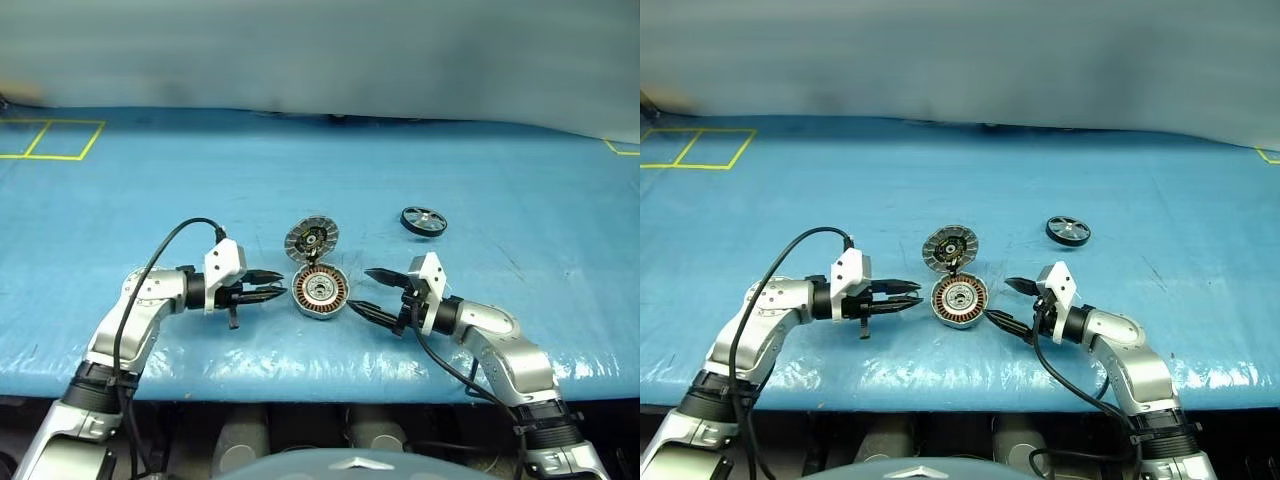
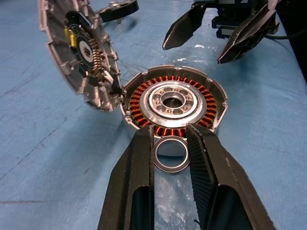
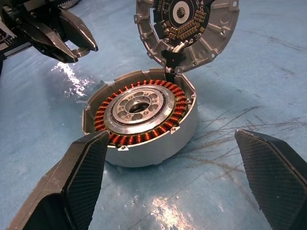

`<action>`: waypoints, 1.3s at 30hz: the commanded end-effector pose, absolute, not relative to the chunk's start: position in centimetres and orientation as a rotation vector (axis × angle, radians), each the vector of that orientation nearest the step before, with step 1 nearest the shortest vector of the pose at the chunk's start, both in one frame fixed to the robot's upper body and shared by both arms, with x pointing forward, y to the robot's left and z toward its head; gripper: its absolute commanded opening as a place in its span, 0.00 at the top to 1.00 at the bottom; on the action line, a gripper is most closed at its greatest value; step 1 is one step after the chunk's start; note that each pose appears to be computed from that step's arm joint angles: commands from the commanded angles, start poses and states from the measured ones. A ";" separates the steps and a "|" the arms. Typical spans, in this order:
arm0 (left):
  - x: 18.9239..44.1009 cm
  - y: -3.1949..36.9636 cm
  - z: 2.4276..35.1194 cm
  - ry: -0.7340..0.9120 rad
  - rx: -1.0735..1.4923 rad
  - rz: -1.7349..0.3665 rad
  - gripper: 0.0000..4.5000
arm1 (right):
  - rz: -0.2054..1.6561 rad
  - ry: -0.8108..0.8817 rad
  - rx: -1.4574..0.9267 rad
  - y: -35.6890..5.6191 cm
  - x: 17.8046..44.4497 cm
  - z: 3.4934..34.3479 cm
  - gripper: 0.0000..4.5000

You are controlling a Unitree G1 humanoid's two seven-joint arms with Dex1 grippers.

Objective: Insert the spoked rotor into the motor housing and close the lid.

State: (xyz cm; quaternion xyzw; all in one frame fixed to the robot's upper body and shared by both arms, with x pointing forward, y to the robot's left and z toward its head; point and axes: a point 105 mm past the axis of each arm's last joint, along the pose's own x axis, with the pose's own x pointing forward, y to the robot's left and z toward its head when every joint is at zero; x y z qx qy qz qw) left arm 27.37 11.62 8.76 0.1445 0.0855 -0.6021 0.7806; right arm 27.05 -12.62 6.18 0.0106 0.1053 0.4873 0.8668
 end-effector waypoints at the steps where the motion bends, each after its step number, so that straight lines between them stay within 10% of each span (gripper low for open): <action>1: 27.6 10.0 9.3 0.135 0.326 -1.345 0.86 | 1.017 0.186 0.002 -12.9 27.0 6.8 0.01; 39: 30.1 5.3 7.0 0.139 0.322 -1.418 0.86 | 0.933 0.198 -0.054 -13.6 27.8 6.1 0.01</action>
